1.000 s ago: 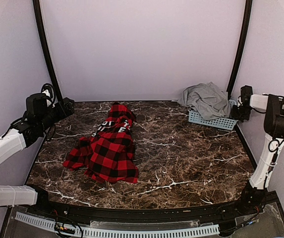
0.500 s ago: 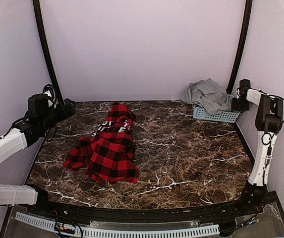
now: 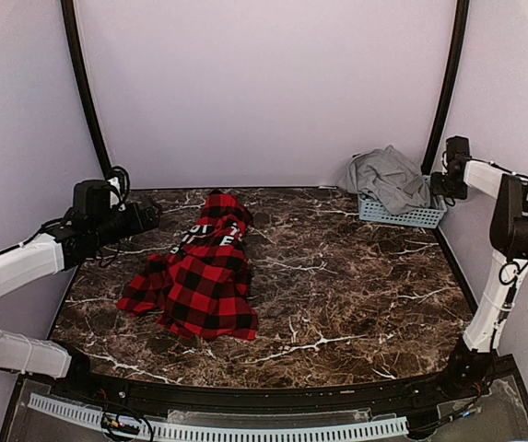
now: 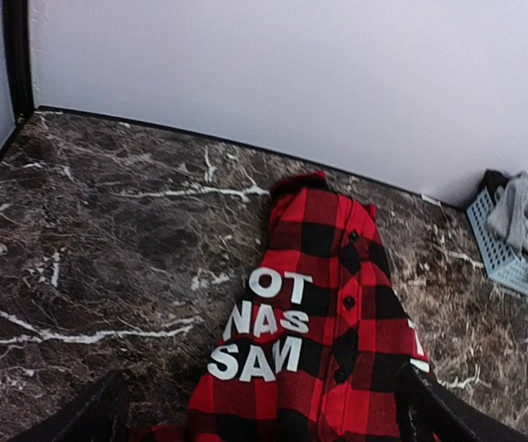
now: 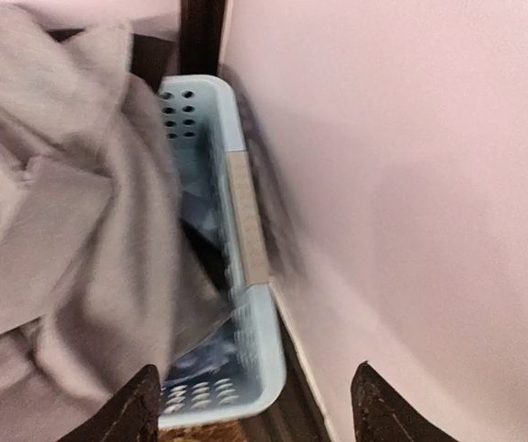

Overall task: Fold and stack the long sleeve shirts
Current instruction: Move the bin to the corner of the board, then move the crumpled shirt to the center of the board.

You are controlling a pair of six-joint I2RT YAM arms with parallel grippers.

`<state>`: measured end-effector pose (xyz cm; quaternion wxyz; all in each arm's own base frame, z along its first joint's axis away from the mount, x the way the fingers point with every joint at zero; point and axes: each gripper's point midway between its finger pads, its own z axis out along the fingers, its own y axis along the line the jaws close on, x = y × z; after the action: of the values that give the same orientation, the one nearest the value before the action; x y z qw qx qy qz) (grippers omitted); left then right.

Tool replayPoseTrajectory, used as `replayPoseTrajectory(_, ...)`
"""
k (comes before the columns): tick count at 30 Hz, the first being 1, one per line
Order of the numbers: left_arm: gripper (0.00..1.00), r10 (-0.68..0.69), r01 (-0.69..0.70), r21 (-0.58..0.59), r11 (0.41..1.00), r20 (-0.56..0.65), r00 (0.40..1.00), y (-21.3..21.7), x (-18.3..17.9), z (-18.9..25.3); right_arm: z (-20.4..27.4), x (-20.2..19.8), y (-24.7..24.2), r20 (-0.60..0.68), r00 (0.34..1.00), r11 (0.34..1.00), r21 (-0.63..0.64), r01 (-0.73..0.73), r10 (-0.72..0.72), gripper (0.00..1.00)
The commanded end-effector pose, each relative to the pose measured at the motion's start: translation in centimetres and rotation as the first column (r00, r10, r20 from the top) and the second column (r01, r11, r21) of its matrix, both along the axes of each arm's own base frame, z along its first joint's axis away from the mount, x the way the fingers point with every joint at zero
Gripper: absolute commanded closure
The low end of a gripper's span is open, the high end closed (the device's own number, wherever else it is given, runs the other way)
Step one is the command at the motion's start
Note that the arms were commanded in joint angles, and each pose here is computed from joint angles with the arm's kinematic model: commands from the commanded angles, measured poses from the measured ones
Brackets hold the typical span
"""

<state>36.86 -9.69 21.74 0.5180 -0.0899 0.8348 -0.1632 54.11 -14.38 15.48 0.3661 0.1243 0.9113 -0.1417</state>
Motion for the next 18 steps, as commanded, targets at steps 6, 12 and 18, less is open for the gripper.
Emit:
replayPoseTrajectory(6, 0.01, -0.396, 0.428, 0.093, 0.899, -0.246, 0.885, -10.6, -2.4, -6.0, 6.5, -5.4, 21.1, 0.209, 0.912, 0.926, 0.062, -0.372, 0.353, 0.19)
replayPoseTrajectory(12, 0.03, -0.493, 0.582, 0.145, 0.800, -0.392, 0.777, -15.0, -4.4, -10.8, 5.6, -10.2, 32.4, 0.222, 0.773, 0.751, 0.190, -0.632, 0.594, 0.17)
replayPoseTrajectory(18, 0.51, -0.590, 0.692, 0.186, 0.697, -0.400, 0.702, -20.8, -4.7, -12.2, 2.8, -13.6, 38.8, 0.241, 0.673, 0.590, 0.337, -0.734, 0.699, 0.17)
